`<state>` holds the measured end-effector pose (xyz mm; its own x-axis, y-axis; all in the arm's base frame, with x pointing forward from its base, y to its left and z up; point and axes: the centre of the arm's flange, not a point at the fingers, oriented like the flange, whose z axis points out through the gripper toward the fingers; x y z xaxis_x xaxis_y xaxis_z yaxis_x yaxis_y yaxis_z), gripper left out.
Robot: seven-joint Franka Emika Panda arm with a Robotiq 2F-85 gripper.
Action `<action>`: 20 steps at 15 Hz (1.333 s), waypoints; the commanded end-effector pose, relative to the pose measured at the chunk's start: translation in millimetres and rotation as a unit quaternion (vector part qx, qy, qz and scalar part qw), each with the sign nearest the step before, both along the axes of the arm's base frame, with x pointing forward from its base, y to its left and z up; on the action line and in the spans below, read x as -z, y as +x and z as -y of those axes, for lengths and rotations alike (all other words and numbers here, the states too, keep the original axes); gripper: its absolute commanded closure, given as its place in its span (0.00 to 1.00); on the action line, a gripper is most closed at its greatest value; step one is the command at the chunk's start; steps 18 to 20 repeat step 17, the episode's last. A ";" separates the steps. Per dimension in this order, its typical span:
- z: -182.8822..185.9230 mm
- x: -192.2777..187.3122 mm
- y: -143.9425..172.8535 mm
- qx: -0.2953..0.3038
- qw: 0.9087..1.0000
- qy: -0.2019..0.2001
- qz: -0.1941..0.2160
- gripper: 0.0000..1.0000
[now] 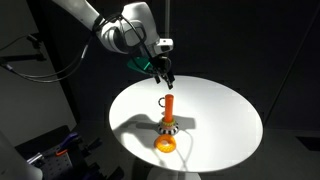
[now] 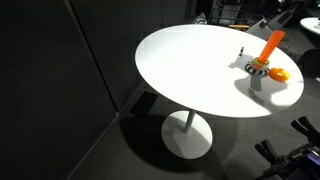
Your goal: Remove the small striped ring from the stake
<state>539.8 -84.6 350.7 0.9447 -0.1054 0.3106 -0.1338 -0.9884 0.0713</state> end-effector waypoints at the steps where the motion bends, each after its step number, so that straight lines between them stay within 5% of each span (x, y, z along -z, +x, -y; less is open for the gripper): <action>1: 5.5 -2.0 0.5 0.012 0.999 0.004 -0.037 0.00; 10: 19.2 -10.5 -23.2 0.005 0.978 0.029 -0.206 0.00; 20: 13.9 1.4 -26.1 0.009 0.979 0.020 -0.202 0.00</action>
